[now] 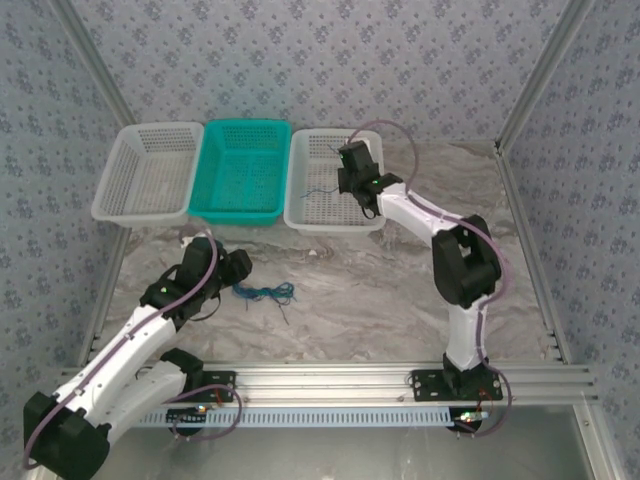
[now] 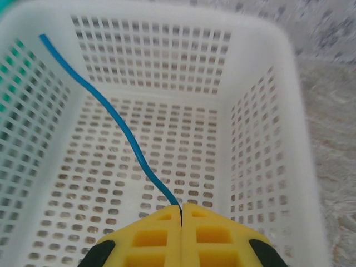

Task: Untangle the cables

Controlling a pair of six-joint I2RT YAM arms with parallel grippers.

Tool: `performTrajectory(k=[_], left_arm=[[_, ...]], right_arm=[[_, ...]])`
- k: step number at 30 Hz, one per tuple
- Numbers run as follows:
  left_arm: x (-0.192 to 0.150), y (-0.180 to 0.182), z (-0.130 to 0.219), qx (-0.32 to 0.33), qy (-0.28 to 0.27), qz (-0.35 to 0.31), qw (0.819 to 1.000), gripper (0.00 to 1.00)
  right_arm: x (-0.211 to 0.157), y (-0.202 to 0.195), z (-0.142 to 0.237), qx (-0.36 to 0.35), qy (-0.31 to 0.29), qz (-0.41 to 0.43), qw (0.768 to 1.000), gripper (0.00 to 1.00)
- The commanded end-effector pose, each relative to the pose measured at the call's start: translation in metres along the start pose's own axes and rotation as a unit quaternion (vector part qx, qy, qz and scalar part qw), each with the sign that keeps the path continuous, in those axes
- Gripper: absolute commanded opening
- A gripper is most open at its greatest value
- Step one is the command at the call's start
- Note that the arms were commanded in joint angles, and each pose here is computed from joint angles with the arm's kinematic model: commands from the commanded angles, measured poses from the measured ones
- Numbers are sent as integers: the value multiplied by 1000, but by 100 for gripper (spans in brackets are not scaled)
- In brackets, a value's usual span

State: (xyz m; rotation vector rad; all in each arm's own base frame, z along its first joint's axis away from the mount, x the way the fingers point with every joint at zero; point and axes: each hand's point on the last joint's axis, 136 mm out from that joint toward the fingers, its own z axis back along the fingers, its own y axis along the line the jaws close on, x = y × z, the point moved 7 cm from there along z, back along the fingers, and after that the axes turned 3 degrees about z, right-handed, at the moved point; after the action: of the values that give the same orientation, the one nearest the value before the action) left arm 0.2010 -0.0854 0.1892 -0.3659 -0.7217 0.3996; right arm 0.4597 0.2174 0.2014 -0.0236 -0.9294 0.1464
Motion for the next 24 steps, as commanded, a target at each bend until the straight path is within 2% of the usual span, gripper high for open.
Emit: performTrajectory(k=[1,3,6,10,15,18,20,22,24], left_arm=[[-7,-1,-2,-5,27,3,1000,73],[-11,-2,-10,-2,41,3,999,75],[-16,-2,-23,19,74,0,997,76],[-22,3,-43,70,99,1,993,77],[-28,5,-67,120,117,-9,986,75],[-31,3,-79,132,122,-18,984,65],[-34,4,-84,145,125,-25,981,50],[-37,6,-87,156,126,-32,979,31],[-39,8,-88,161,130,-35,978,17]], right_arm=[[11,5,-9,16,11,6,1000,10],[16,8,-10,25,23,4,999,24],[29,5,8,36,12,-6,999,43],[46,-1,55,73,-15,-24,997,47],[40,1,127,166,-56,-41,984,51],[14,10,159,208,-70,-43,975,58],[-8,20,173,240,-68,-32,968,61],[-37,29,180,267,-43,-16,963,61],[-57,35,186,285,-25,-12,958,62]])
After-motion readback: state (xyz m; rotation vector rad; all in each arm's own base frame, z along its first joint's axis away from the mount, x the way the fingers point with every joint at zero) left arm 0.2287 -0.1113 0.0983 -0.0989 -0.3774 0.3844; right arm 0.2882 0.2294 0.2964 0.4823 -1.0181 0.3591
